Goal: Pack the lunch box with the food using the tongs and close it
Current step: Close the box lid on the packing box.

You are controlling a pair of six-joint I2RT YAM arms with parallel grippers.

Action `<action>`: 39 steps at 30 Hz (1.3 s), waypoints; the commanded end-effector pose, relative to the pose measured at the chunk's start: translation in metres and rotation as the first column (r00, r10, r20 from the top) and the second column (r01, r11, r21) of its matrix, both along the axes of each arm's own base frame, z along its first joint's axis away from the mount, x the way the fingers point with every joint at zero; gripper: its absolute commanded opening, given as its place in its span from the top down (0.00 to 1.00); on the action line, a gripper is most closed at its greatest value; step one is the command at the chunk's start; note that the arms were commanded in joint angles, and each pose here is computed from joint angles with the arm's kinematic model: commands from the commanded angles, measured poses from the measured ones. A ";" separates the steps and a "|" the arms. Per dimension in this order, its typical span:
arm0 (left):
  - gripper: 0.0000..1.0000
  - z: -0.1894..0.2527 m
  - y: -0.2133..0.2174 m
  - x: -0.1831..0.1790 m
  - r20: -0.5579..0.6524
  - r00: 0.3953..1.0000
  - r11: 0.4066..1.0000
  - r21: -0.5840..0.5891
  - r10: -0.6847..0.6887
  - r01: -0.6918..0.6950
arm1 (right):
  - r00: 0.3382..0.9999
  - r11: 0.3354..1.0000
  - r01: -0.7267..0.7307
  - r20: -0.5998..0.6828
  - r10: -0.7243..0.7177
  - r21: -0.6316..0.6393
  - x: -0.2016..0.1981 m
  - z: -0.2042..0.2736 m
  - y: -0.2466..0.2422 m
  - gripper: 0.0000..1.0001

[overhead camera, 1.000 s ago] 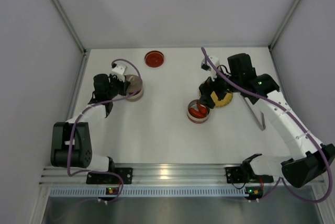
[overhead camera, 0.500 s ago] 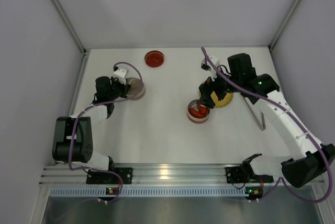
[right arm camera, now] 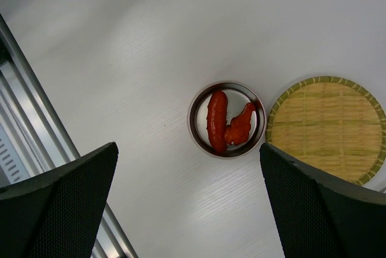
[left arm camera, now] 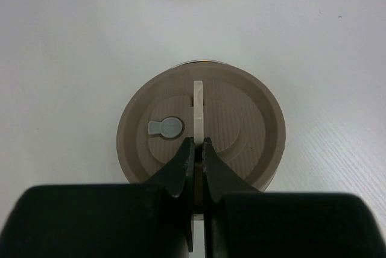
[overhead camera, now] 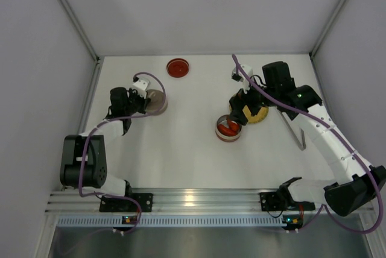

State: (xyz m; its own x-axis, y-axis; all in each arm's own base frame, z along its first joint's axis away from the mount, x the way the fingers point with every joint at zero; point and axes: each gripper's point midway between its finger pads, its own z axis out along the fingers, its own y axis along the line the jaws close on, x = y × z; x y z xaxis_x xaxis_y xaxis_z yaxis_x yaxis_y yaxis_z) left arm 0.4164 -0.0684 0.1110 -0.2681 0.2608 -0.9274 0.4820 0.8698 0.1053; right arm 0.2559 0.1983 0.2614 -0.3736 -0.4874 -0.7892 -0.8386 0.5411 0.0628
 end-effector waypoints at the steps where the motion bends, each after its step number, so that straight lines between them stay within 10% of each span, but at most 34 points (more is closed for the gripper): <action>1: 0.95 -0.012 0.000 -0.014 -0.081 0.996 0.999 0.033 -0.036 0.039 | 0.999 0.999 -0.004 0.050 0.002 0.046 0.006 0.020 0.001 0.01; 39: 0.91 -0.031 -0.006 -0.011 -0.363 0.930 0.985 -0.127 0.065 -0.118 | 0.999 0.998 -0.019 0.035 0.017 0.060 -0.002 0.020 0.002 0.01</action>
